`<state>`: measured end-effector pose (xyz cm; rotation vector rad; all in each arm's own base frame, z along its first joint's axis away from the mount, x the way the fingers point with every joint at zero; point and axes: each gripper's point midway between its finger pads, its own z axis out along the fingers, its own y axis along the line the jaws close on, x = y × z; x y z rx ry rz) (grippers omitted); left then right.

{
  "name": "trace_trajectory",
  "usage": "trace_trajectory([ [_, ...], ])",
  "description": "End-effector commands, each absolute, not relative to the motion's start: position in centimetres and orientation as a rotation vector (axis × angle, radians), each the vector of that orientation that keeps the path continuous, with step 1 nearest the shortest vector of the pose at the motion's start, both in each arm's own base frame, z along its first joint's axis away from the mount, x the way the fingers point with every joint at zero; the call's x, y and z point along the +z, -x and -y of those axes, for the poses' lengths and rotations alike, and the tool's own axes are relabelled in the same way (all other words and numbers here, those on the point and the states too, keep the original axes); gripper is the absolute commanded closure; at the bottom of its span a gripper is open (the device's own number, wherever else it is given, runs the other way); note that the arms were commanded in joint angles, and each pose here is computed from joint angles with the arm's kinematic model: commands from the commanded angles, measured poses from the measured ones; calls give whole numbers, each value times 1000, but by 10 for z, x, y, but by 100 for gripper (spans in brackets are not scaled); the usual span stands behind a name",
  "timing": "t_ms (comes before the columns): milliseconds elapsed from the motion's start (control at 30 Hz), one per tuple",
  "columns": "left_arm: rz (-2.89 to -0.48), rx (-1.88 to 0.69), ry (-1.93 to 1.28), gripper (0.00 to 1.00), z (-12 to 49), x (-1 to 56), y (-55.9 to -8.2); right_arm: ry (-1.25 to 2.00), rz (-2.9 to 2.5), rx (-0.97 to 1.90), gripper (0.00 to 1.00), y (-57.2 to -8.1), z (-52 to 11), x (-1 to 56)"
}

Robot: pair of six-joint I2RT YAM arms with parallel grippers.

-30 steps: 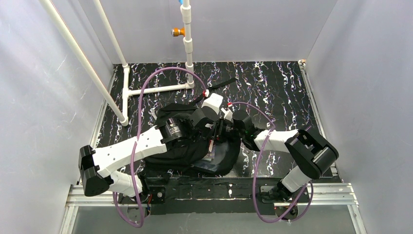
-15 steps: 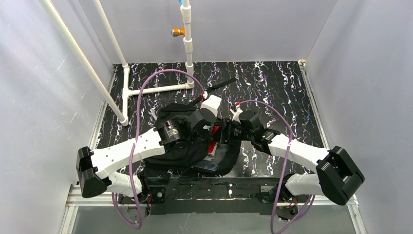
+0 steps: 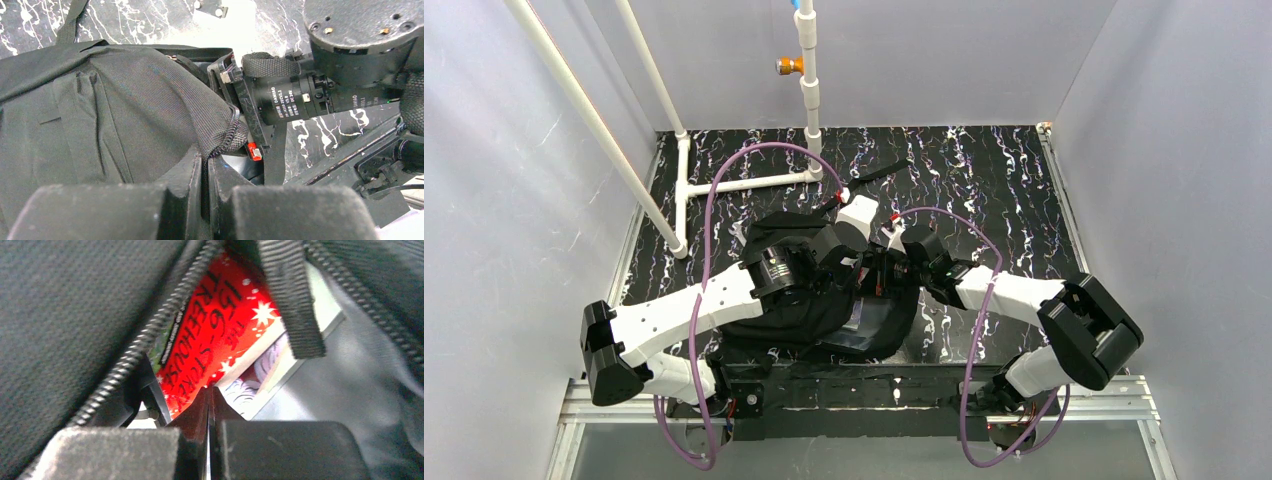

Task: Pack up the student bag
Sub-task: Place the book in the student bag.

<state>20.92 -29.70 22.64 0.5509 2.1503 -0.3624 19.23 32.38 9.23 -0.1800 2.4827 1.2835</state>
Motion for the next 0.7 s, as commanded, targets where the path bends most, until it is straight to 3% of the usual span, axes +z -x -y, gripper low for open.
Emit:
trace_trajectory([
  [0, -2102, -416, -492, 100, 294, 250, -209, 294, -2347, 1434, 99, -188, -336, 132],
  [200, -2125, -414, -487, 100, 296, 242, -208, 340, -2360, 1546, 99, -184, -348, 132],
  [300, -2147, -441, -484, 100, 301, 239, -205, 347, -2371, 1444, 98, -193, -343, 133],
  [500, -2184, -458, -501, 96, 296, 228, -197, 530, -2464, 843, 61, -209, -269, 119],
  [567, -2207, -449, -517, 91, 293, 222, -196, 547, -2450, 717, 53, -215, -243, 121],
  [667, -2267, -473, -526, 83, 292, 213, -191, 472, -2451, 648, 51, -231, -214, 127],
])
